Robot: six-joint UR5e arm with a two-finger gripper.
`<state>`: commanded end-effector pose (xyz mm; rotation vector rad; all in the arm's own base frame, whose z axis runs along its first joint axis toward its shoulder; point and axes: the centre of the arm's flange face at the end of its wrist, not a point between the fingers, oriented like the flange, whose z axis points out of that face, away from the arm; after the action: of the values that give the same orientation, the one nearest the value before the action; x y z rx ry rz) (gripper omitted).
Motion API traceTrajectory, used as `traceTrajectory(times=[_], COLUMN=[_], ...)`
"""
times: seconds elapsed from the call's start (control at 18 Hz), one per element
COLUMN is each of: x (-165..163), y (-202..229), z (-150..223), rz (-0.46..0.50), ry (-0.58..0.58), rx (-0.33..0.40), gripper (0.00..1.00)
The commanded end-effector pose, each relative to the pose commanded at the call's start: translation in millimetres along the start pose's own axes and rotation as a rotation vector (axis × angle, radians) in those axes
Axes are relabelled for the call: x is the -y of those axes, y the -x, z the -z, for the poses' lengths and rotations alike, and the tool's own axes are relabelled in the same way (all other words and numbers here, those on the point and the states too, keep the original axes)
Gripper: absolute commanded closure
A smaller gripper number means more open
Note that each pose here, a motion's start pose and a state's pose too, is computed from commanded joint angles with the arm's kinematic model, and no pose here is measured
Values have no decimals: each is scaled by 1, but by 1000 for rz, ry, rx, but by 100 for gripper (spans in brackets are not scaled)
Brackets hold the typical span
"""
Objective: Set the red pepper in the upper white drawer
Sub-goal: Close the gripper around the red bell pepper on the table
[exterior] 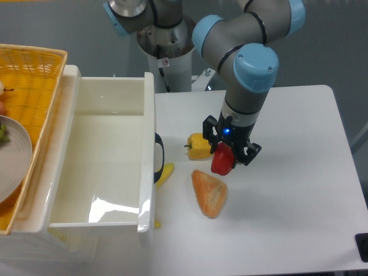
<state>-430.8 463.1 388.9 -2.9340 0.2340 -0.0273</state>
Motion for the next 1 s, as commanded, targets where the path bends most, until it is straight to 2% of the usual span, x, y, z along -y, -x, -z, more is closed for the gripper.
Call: traceTrajectory(times=[0.67, 1.0], x=[3, 9], y=[3, 0], z=[10, 22], rz=[62, 154], ry=[-16, -71], rx=[14, 8], gripper=[52, 52])
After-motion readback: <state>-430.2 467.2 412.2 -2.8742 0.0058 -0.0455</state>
